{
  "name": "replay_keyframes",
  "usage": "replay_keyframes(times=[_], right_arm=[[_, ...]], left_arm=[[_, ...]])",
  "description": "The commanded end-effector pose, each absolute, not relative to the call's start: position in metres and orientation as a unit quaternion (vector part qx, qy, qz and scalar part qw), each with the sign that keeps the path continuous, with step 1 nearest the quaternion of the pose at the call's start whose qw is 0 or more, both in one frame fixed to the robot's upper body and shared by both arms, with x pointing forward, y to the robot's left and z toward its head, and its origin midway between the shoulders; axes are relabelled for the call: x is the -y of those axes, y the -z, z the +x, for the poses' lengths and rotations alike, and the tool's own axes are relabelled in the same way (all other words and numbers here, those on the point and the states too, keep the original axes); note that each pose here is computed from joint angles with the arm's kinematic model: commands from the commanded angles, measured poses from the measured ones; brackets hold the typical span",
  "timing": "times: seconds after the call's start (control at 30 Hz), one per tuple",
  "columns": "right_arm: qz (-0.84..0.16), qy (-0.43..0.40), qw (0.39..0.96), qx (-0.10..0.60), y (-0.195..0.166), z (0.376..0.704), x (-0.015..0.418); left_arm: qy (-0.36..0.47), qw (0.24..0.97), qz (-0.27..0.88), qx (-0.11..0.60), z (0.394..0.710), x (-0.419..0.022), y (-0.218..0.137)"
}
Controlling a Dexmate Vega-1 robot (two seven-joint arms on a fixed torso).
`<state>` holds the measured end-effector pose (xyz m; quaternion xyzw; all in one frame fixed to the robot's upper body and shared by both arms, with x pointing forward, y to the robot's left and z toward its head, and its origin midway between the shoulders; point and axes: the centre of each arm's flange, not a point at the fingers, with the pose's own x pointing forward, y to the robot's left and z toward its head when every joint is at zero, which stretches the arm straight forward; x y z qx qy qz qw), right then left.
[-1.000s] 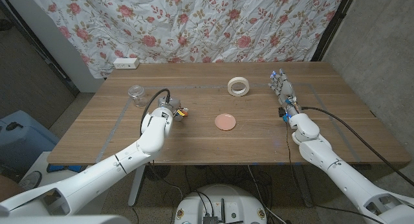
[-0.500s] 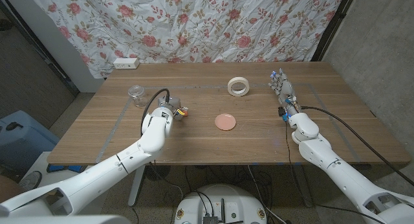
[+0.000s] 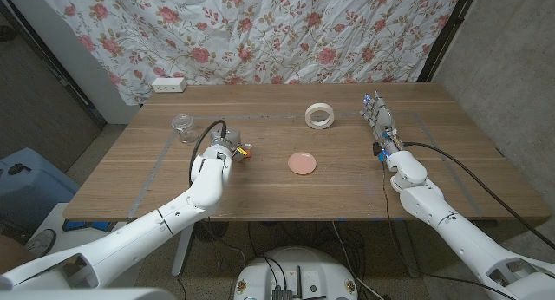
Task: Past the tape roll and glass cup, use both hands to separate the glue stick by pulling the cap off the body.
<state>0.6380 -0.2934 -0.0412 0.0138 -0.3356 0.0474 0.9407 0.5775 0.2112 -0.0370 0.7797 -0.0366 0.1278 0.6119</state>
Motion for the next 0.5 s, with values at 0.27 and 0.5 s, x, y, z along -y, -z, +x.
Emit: replay_keyframes(times=[0.27,0.5], right_arm=[[0.009,-0.050,0.942,0.333,0.0358,0.6442,0.2959],[0.008,-0.054,0.941,0.333,0.0353,0.6460,0.2958]], left_arm=[[-0.137,0.613,0.776,0.049,0.5806,-0.2098,0.0358],[-0.137,0.612,0.777,0.055,0.5790,-0.2092,0.0330]])
